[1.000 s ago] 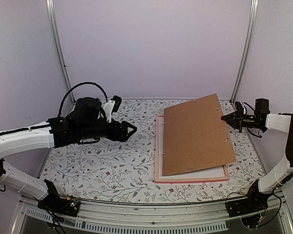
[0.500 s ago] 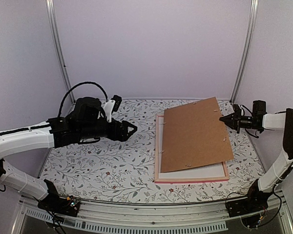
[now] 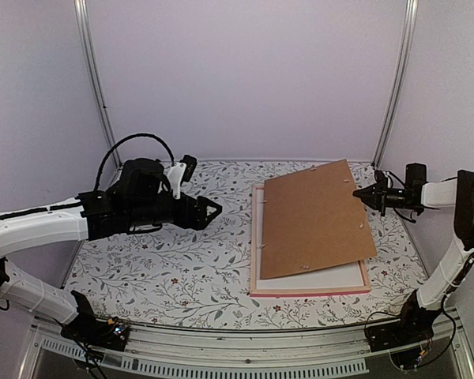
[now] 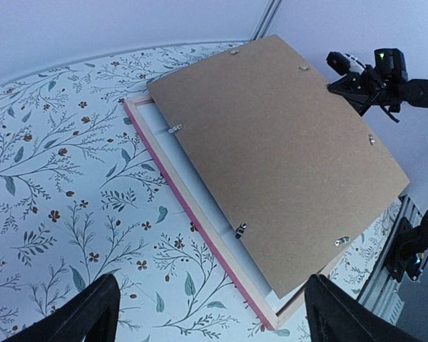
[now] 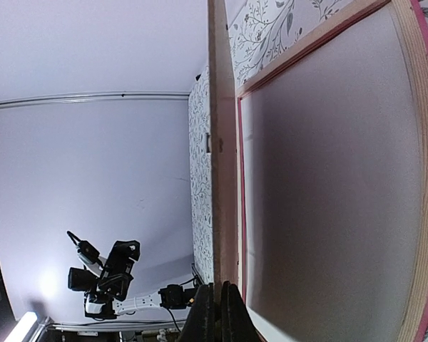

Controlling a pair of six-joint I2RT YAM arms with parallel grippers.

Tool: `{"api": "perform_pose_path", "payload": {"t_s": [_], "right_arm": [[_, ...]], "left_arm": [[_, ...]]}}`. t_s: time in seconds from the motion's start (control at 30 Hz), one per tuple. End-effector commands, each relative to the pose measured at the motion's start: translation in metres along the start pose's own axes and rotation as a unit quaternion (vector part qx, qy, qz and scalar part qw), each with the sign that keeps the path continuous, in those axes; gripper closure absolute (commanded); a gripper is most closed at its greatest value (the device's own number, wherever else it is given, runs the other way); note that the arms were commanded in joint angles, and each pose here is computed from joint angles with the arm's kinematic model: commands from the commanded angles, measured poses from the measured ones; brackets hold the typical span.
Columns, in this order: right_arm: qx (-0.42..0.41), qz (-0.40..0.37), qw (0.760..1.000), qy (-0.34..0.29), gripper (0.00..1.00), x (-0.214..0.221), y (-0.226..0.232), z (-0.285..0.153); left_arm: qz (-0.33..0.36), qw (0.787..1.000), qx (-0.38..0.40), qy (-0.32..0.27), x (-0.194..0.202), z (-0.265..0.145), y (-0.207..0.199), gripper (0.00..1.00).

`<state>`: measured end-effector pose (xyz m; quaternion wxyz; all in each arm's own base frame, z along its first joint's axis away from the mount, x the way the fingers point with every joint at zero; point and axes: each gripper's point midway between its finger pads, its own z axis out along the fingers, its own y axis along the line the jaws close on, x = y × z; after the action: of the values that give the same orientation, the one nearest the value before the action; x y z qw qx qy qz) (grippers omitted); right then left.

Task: Put the photo into the frame
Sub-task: Place the backboard on the frame body.

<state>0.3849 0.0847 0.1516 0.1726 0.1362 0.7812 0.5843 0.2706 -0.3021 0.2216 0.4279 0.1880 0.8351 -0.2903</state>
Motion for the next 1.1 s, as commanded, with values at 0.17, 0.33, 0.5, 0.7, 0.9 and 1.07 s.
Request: {"api": "perform_pose_path", "payload": {"t_s": [0.17, 0.33, 0.5, 0.7, 0.9, 1.07], "right_arm": [[-0.027, -0.015, 0.999, 0.034, 1.0, 0.002, 0.014, 0.012], [-0.025, -0.014, 0.999, 0.036, 1.0, 0.003, 0.012, 0.015], [-0.023, -0.011, 0.999, 0.041, 1.0, 0.005, 0.009, 0.019], [-0.02, -0.01, 0.999, 0.043, 1.0, 0.005, 0.007, 0.021], [-0.016, -0.009, 0.999, 0.044, 1.0, 0.005, 0.004, 0.023], [-0.012, -0.006, 0.999, 0.045, 1.0, 0.005, 0.001, 0.024]], "left_arm": [[0.002, 1.0, 0.005, -0.012, -0.005, -0.002, 0.002, 0.08], [0.002, 1.0, 0.005, -0.012, -0.005, -0.002, 0.001, 0.08], [0.002, 1.0, 0.005, -0.011, -0.005, -0.001, 0.002, 0.08], [0.002, 1.0, 0.003, -0.009, -0.003, -0.001, 0.002, 0.08], [0.002, 1.0, 0.003, -0.01, -0.004, -0.001, 0.003, 0.08], [0.003, 1.0, 0.002, -0.01, -0.004, -0.001, 0.003, 0.08]]}}
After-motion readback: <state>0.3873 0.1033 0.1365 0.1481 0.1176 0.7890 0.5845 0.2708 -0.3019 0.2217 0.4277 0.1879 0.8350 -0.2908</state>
